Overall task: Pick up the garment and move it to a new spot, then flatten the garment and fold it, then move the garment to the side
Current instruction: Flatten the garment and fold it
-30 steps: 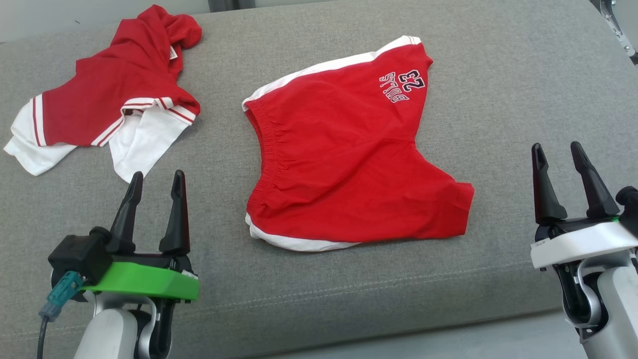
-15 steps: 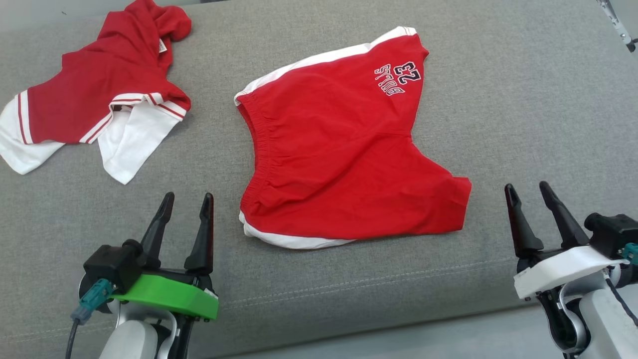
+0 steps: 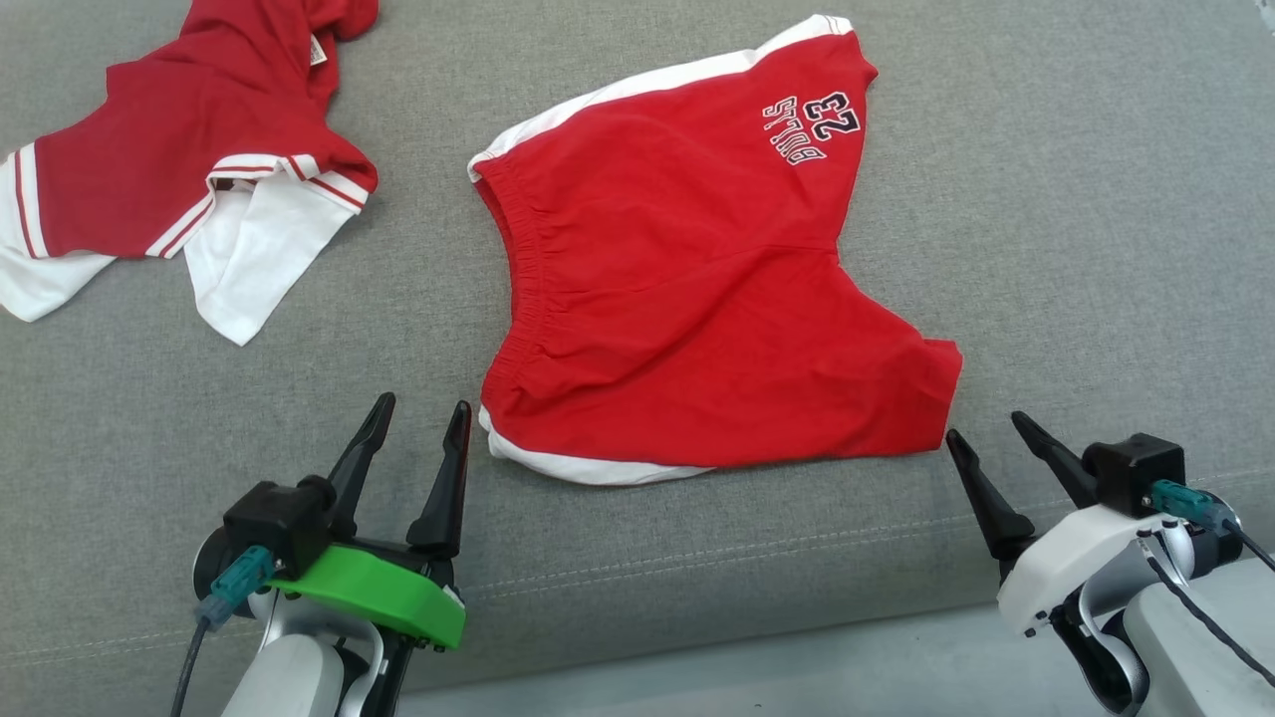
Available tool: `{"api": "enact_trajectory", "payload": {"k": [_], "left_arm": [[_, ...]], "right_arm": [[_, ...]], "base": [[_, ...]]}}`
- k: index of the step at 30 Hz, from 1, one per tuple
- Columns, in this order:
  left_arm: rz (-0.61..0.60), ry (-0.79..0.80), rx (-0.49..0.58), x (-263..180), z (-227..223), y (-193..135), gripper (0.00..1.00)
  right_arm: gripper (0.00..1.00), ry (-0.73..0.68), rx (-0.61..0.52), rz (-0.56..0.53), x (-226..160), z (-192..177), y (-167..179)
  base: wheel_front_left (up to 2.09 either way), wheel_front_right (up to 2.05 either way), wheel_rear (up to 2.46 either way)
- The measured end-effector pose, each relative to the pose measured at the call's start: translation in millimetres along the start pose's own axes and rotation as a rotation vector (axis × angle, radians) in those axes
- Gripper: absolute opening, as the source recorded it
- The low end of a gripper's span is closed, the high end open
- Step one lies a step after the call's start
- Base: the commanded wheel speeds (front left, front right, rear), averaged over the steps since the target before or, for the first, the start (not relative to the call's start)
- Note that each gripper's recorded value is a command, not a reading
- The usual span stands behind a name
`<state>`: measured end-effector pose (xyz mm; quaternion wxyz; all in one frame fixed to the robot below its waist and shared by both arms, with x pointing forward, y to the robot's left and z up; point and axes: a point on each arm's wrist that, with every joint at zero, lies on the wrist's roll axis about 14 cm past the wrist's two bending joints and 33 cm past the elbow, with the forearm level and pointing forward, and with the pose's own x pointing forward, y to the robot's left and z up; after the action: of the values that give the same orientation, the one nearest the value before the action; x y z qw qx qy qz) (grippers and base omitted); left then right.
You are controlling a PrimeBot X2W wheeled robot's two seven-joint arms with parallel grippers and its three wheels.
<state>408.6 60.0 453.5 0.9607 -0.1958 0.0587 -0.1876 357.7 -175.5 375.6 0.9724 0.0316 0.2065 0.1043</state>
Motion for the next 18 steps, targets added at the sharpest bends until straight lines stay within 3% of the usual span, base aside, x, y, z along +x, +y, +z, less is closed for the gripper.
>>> {"api": "enact_trajectory", "payload": {"k": [7, 18], "left_arm": [[-0.054, 0.029, 0.001, 6, -8, -12, 1.0], [-0.105, 0.134, -0.023, 21, -30, -23, 1.0]], "right_arm": [[1.0, 0.043, -0.055, 0.092, 10, -8, 22], [1.0, 0.097, -0.073, 0.145, 26, -20, 37]], "base": [[0.0, 0.0, 0.0], [0.0, 0.0, 0.0]]}}
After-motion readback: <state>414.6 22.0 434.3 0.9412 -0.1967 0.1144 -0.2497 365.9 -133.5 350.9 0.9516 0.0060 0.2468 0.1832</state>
